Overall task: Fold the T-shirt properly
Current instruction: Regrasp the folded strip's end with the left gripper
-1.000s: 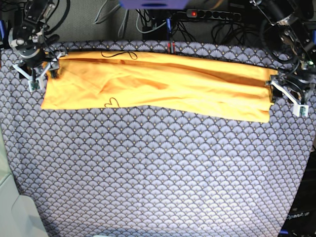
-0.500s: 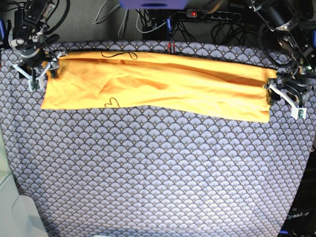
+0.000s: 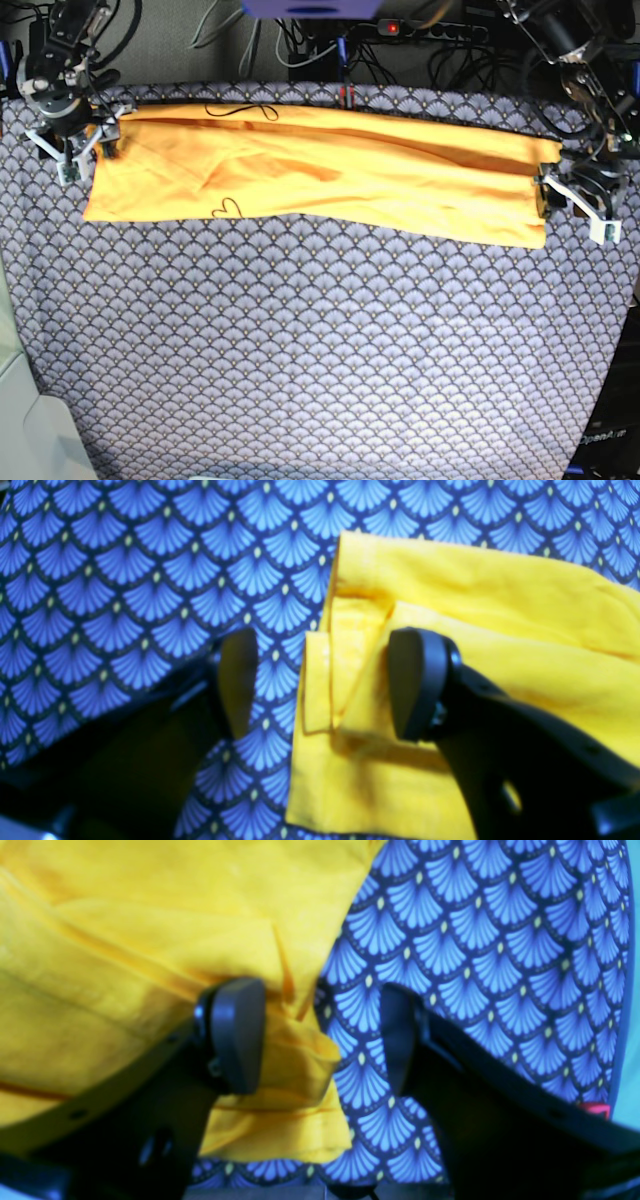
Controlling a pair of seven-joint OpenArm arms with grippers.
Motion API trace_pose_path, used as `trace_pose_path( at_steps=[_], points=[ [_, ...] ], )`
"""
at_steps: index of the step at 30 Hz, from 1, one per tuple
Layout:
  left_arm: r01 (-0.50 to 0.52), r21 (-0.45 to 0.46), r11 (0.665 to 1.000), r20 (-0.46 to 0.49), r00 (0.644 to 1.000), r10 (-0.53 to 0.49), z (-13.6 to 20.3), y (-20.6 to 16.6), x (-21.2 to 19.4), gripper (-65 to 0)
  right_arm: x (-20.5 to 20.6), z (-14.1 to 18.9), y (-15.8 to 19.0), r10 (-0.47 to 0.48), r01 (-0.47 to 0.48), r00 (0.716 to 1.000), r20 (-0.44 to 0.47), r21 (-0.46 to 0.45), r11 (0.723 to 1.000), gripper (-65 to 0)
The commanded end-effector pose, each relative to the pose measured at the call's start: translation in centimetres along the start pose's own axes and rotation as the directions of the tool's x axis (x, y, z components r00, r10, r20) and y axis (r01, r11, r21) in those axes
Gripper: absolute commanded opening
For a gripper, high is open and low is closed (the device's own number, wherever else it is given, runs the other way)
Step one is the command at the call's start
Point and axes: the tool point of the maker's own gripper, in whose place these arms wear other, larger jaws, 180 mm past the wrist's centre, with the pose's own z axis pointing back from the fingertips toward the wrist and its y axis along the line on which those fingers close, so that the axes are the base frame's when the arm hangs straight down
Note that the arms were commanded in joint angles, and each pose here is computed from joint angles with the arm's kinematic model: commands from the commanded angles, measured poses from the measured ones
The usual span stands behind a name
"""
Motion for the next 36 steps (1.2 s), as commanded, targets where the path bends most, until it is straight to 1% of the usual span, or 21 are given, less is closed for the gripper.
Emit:
trace_pose_path(
  at_steps=[1, 4, 7, 18, 26, 30, 31, 33, 34, 36],
  points=[
    [0.006, 0.004, 1.000, 0.043, 0.999, -0.006, 0.2, 0.4, 1.5, -24.7, 0.8, 0.3, -0.8, 0.014, -0.014, 1.000, 0.026, -0.021, 1.000, -27.7],
    [-0.032, -0.016, 0.999, 0.003, 0.999, 0.032, -0.7, 0.0, -0.2, -24.7, 0.8, 0.3, -0.8, 0.014, -0.014, 1.000, 0.026, -0.021, 1.000, -27.7],
    [-0.051, -0.026, 0.998, -0.014, 0.999, 0.050, -1.0, -0.2, -1.0, -24.7, 0.8, 0.3, -0.8, 0.014, -0.014, 1.000, 0.026, -0.021, 1.000, -27.7],
    [-0.050, -0.025, 0.998, -0.029, 0.998, 0.050, -1.1, -0.2, -1.5, -24.7, 0.9, 0.2, -0.9, 0.014, -0.013, 0.999, 0.029, -0.022, 1.000, -27.7],
    [-0.113, -0.051, 0.992, -0.081, 0.991, 0.109, -2.5, -0.4, -3.5, -24.9, 0.9, 0.2, -0.9, 0.014, -0.013, 0.999, 0.029, -0.022, 1.000, -27.7],
    [-0.115, -0.052, 0.992, -0.086, 0.990, 0.110, -2.5, -0.5, -3.6, -25.2, 1.0, 0.2, -0.9, 0.015, -0.015, 0.999, 0.030, -0.023, 1.000, -27.7],
    [-0.117, -0.053, 0.992, -0.087, 0.990, 0.112, -2.5, -0.5, -3.7, -26.0, 1.0, 0.2, -0.9, 0.015, -0.015, 0.999, 0.030, -0.023, 1.000, -27.7],
    [-0.117, -0.054, 0.992, -0.090, 0.990, 0.112, -2.5, -0.5, -3.7, -31.4, 1.0, 0.2, -0.9, 0.015, -0.015, 0.999, 0.030, -0.023, 1.000, -27.7],
    [-0.116, -0.052, 0.992, -0.089, 0.990, 0.111, -2.5, -0.4, -3.7, -35.3, 1.0, 0.2, -0.9, 0.015, -0.015, 0.999, 0.030, -0.023, 1.000, -27.7],
    [-0.114, -0.050, 0.992, -0.092, 0.990, 0.109, -2.5, -0.4, -3.8, -45.7, 1.0, 0.2, -0.9, 0.015, -0.015, 0.999, 0.030, -0.023, 1.000, -27.7]
  ],
)
